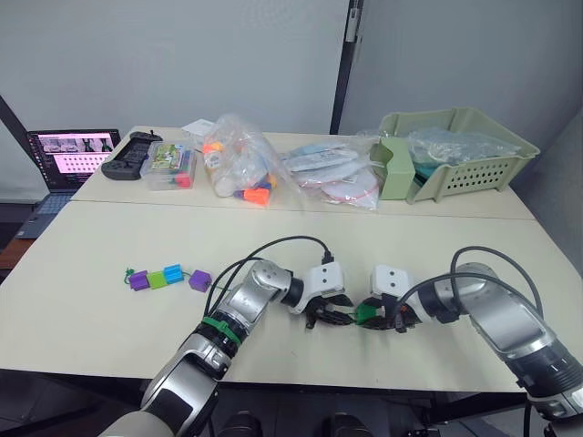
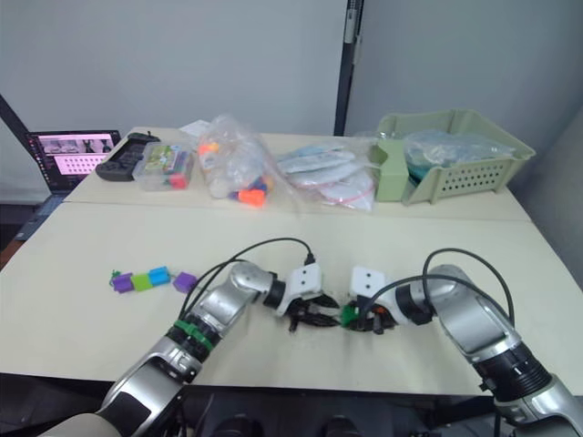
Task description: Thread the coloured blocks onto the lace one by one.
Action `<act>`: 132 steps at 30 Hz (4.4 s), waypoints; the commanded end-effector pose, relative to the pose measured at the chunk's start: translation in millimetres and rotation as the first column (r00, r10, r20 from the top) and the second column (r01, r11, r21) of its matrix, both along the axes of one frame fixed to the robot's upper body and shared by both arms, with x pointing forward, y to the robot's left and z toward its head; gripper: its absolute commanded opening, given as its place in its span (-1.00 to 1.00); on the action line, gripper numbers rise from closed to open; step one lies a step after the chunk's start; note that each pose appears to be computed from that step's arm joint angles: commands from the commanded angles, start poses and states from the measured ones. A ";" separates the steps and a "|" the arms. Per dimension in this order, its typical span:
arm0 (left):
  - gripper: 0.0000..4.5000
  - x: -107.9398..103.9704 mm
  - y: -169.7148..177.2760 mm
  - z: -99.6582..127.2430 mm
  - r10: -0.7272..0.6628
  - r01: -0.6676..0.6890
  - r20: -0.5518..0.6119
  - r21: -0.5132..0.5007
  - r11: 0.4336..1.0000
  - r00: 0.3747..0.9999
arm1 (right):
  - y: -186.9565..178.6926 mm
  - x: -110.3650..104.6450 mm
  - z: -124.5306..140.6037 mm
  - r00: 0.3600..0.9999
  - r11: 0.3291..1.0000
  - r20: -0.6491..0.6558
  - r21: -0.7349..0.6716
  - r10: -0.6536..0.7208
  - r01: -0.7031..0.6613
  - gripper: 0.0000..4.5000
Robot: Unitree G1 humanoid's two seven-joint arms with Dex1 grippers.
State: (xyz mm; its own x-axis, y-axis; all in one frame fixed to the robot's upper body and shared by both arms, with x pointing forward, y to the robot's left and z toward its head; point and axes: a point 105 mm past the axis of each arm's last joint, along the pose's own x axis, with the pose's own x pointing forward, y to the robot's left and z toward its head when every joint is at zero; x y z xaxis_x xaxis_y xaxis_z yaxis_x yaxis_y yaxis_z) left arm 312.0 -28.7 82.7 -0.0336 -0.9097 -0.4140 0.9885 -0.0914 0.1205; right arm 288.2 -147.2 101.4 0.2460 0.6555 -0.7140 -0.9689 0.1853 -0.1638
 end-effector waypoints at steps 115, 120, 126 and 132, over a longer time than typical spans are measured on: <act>0.88 8.9 266.2 43.6 0.330 -0.343 0.102 0.176 0.923 0.939 | -21.1 -7.1 11.0 0.993 0.995 0.074 -0.030 -0.095 0.097 -1.00; 0.99 4.5 251.9 60.9 0.211 -0.229 0.103 0.231 0.946 0.972 | -19.8 -8.6 11.4 0.993 0.995 0.070 -0.023 -0.093 0.094 -1.00; 0.99 10.5 251.1 68.6 0.105 -0.164 0.162 0.413 0.896 0.981 | -16.9 -13.9 7.9 0.994 0.995 0.046 -0.008 -0.098 0.098 -1.00; 0.99 19.3 252.0 62.2 0.061 -0.150 0.169 0.587 0.796 0.984 | -15.1 -20.6 1.3 0.993 0.993 0.022 0.004 -0.120 0.120 -1.00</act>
